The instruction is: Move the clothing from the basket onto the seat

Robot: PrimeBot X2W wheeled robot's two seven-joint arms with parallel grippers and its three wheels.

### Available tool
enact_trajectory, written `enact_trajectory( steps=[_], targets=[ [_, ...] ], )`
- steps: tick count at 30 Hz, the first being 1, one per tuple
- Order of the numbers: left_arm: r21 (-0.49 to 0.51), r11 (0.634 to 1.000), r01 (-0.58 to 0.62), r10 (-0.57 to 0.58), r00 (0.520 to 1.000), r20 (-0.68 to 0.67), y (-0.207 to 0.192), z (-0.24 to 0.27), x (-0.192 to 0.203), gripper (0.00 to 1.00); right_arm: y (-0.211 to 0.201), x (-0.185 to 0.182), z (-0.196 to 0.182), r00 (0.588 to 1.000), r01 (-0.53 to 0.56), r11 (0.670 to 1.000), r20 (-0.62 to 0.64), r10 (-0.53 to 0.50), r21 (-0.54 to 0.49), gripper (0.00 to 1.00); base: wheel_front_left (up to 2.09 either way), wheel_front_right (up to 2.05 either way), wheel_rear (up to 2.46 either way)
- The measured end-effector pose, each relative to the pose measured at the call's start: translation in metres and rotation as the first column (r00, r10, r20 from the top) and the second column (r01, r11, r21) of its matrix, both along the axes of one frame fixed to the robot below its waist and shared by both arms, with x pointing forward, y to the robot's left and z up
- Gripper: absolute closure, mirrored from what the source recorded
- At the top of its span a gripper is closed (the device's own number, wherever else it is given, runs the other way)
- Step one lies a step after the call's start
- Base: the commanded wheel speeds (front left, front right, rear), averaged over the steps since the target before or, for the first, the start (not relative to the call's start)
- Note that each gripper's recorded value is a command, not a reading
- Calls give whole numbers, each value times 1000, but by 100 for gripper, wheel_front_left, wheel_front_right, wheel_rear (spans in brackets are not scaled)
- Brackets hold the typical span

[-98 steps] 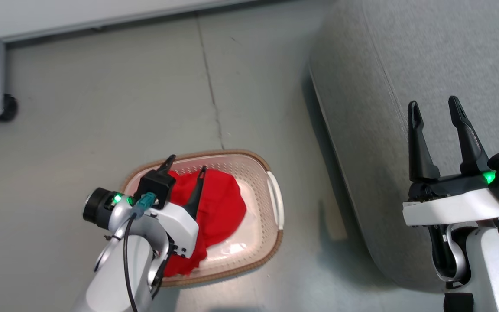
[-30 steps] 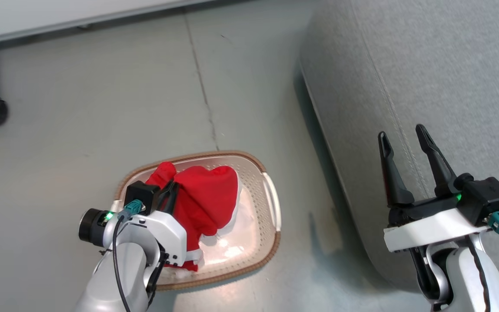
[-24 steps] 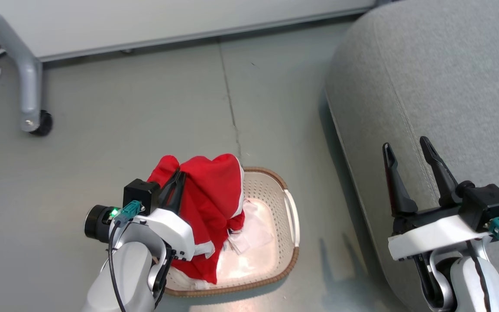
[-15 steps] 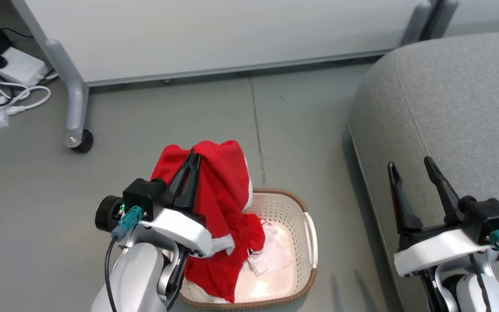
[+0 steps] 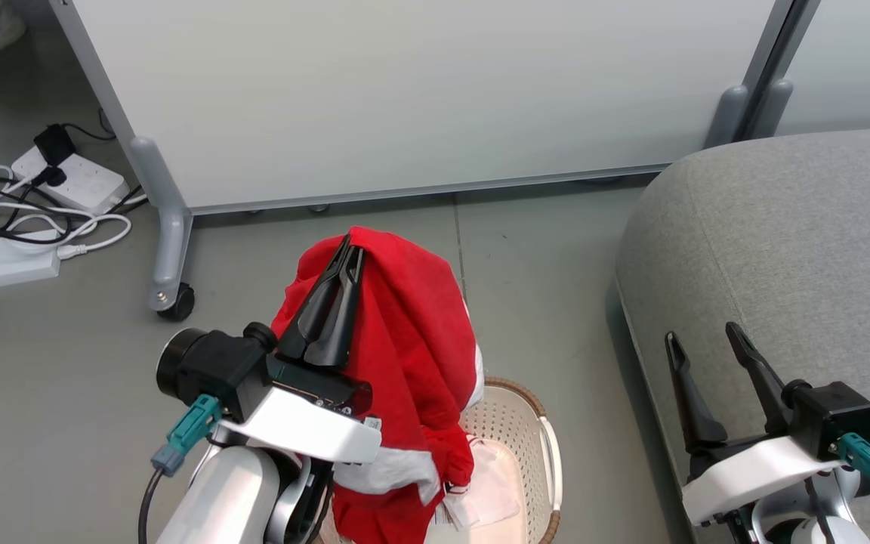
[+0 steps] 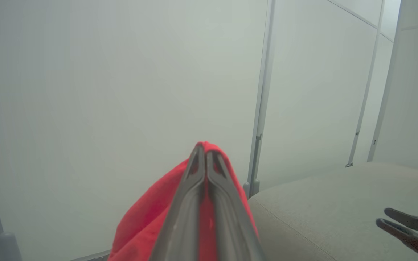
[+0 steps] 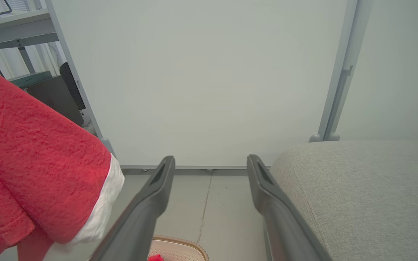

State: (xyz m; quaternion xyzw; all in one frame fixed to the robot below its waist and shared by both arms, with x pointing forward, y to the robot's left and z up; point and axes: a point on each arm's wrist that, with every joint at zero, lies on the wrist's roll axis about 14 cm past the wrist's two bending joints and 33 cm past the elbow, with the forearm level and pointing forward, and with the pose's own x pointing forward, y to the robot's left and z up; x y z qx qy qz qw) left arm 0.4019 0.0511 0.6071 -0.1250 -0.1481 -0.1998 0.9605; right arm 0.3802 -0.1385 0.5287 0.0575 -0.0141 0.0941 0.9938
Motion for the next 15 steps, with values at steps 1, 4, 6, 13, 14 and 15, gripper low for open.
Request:
enact_trajectory(
  steps=[1,4,6,13,14,15],
  targets=[
    [-2,1000,5,-5,1000,9,-1,3,-3,100,0,-2,0,1000,1,1000,0,-1,1,0,0,0,0],
    [4,1000,14,-14,999,33,-3,13,-10,100,-2,-6,4,1000,5,1000,5,-5,7,0,0,0,0],
    [9,1000,15,-16,999,31,-3,13,-15,100,-2,-11,3,1000,6,1000,3,-6,8,0,0,0,0],
    [11,1000,26,-26,999,34,-6,16,-24,100,-3,-16,7,1000,10,1000,10,-10,14,0,0,0,0],
    [12,1000,28,-28,999,34,-7,16,-24,100,-3,-16,7,1000,9,1000,11,-9,14,0,0,0,0],
    [13,999,29,-29,999,35,-7,17,-25,100,-3,-17,8,1000,8,1000,12,-9,14,0,0,0,0]
  ],
)
